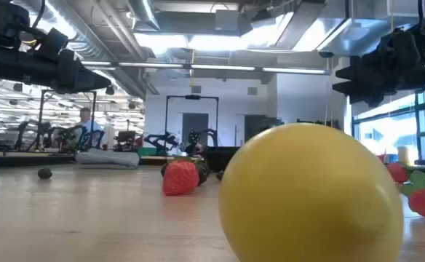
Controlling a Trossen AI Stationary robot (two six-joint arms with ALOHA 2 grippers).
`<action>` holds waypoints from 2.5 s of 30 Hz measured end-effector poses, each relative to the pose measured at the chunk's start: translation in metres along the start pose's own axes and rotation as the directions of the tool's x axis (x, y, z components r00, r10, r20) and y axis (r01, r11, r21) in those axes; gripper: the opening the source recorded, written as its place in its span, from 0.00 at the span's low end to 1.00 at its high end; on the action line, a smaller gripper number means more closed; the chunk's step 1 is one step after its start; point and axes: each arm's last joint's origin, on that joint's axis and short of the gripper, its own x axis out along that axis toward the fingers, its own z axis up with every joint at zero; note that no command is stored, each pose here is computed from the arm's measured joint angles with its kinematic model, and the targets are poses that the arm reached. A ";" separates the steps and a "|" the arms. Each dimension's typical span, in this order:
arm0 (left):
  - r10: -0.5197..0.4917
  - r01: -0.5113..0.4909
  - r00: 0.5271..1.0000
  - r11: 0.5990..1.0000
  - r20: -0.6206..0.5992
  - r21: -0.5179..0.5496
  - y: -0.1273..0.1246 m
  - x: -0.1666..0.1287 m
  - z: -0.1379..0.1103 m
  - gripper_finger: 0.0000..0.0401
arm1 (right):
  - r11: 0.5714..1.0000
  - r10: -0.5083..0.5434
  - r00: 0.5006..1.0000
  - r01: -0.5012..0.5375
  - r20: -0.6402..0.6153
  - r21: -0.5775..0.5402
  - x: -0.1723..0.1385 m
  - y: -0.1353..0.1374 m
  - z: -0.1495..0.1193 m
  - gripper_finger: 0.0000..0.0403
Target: Pick and placing Produce into tupperware
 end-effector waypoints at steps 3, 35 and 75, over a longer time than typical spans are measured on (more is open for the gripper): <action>0.000 0.000 1.000 1.000 0.001 0.000 0.000 0.000 0.000 0.44 | 1.000 0.000 1.000 0.000 0.000 0.000 0.000 0.000 0.000 0.65; -0.001 0.001 1.000 1.000 0.001 0.000 0.000 0.000 0.000 0.44 | 1.000 0.000 1.000 0.000 0.000 0.000 0.000 0.000 0.000 0.65; 0.000 0.000 1.000 1.000 0.001 0.000 0.000 0.000 0.000 0.43 | 1.000 0.000 1.000 0.000 0.000 0.000 0.000 0.000 0.000 0.65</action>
